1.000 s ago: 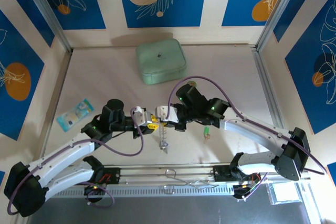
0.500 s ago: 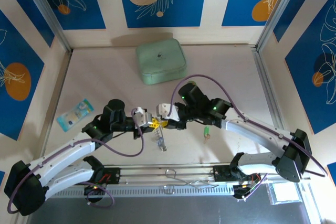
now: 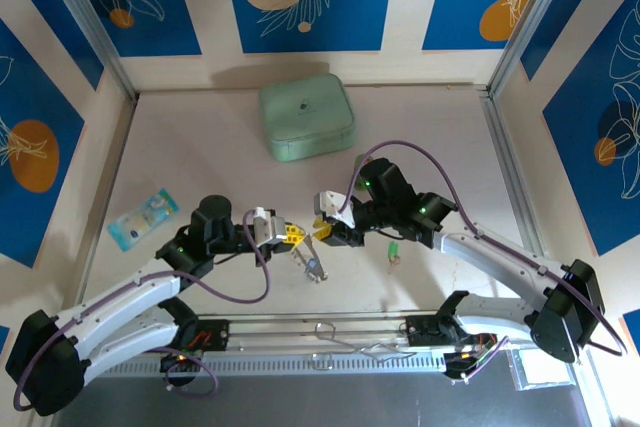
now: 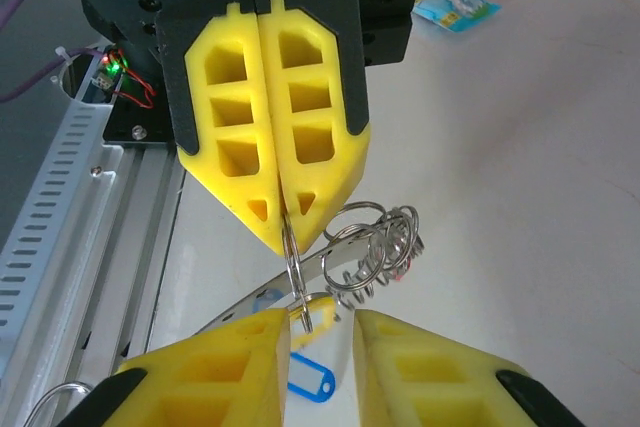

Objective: Put the keys on the keyring

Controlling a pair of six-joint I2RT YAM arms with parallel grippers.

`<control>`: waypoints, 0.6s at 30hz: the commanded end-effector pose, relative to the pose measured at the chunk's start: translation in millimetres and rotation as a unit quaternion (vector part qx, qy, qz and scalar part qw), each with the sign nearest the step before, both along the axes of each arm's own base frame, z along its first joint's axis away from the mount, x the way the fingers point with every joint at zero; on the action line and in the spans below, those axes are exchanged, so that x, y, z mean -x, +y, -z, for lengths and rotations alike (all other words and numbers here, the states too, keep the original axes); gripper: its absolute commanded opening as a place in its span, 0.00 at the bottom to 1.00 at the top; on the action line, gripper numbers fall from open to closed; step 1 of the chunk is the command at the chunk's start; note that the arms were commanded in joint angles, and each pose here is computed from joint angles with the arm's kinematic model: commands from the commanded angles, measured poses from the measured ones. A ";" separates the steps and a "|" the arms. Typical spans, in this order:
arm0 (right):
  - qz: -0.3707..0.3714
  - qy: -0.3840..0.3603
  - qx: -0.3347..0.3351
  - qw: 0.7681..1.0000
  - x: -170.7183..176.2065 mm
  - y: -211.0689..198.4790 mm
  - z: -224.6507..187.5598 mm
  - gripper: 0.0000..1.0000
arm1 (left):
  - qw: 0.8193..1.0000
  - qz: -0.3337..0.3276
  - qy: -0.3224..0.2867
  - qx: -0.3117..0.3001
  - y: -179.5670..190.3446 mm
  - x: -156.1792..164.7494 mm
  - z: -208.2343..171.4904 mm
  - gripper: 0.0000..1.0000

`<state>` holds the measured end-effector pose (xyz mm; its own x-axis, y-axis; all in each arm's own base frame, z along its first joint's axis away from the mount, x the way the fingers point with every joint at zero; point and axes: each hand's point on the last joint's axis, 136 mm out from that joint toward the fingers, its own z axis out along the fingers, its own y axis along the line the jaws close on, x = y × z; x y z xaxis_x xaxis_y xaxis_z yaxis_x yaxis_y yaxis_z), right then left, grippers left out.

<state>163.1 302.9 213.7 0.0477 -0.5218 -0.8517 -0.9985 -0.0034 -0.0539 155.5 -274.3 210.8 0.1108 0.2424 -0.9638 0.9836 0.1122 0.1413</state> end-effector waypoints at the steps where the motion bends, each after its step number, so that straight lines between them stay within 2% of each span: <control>1: -0.012 0.023 -0.001 1.000 5.8 0.7 3.0 0.24 | 0.999 0.023 -0.022 0.029 -3.4 8.8 -17.0 0.00; 4: -0.013 0.026 0.004 1.000 5.9 1.1 5.5 0.24 | 0.999 0.025 -0.022 0.029 -3.7 9.1 -16.3 0.00; 12: -0.014 0.026 0.012 0.999 6.2 -0.5 7.1 0.09 | 0.999 0.027 -0.026 0.029 -3.3 10.1 -17.2 0.00; 18: -0.022 0.036 0.008 0.999 9.0 2.1 8.5 0.04 | 0.998 0.033 -0.027 0.039 -4.9 11.2 -23.0 0.00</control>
<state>159.8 303.1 203.3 0.0189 -0.5432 -0.8394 -0.9998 -0.0183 -0.0107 153.7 -274.9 212.0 0.1130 0.2358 -0.9652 0.9848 0.1022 0.1403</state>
